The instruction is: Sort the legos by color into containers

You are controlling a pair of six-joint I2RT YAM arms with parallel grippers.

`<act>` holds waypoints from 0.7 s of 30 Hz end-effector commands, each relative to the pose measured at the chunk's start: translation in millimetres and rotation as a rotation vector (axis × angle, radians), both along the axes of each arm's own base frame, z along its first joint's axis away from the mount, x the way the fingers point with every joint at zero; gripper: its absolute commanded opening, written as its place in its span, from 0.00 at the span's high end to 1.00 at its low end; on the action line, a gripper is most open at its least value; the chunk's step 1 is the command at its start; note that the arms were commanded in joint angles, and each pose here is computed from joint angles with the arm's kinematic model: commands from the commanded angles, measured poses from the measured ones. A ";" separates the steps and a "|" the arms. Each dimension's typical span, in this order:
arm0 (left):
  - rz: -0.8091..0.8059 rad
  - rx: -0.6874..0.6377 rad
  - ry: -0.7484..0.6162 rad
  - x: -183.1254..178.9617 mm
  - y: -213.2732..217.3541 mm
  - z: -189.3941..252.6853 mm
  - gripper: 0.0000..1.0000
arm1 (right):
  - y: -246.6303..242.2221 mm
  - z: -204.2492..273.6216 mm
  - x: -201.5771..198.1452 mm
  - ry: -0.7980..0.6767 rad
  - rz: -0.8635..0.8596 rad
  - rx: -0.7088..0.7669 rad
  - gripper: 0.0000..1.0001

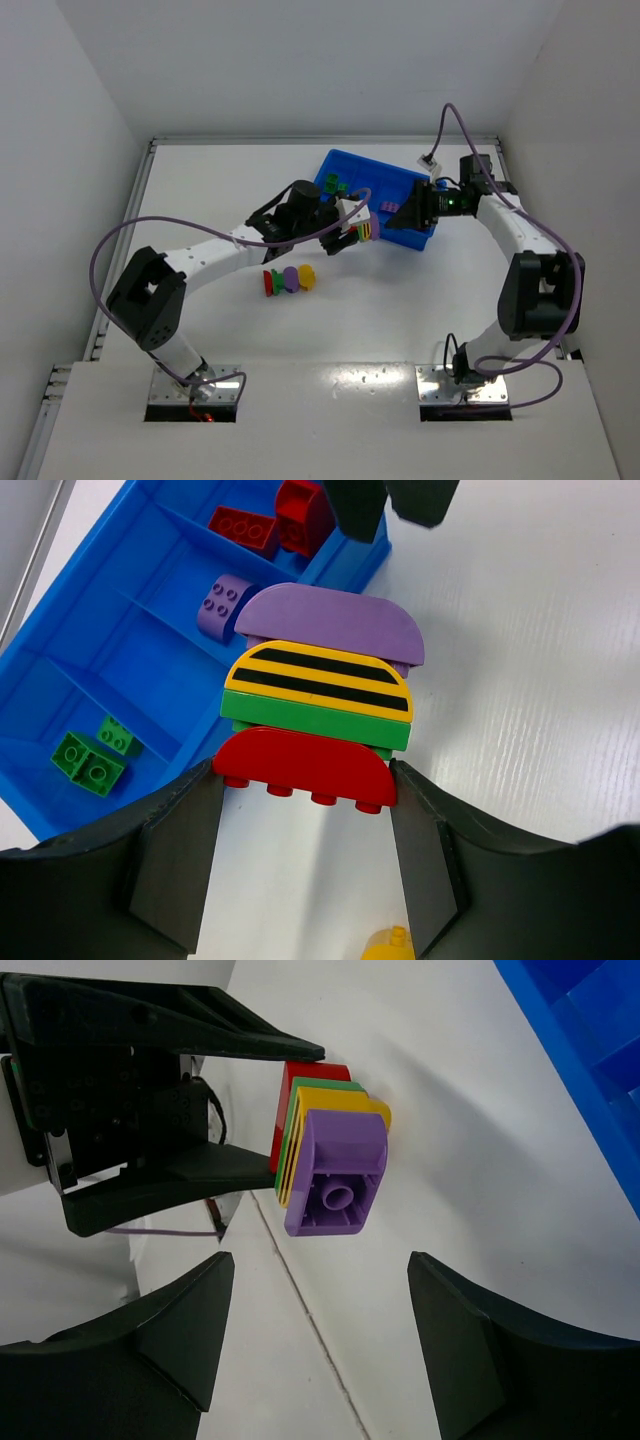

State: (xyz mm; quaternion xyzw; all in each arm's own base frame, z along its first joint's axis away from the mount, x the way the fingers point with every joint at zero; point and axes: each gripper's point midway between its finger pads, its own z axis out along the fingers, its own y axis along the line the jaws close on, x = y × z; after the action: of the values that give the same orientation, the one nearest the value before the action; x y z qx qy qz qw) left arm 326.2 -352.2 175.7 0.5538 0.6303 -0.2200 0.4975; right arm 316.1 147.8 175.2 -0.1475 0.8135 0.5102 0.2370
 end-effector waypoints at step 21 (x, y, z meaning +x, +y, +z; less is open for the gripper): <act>-0.055 -0.119 -0.108 -6.7 -16.7 62.5 0.77 | 30.2 7.2 16.7 -0.089 0.099 0.002 0.30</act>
State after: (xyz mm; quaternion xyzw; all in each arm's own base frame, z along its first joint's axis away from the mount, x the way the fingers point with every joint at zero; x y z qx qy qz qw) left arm 322.1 -358.1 181.1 0.5586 0.6214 -0.2279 0.4999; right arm 320.4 172.6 169.4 -0.1781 0.8095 0.5160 0.2163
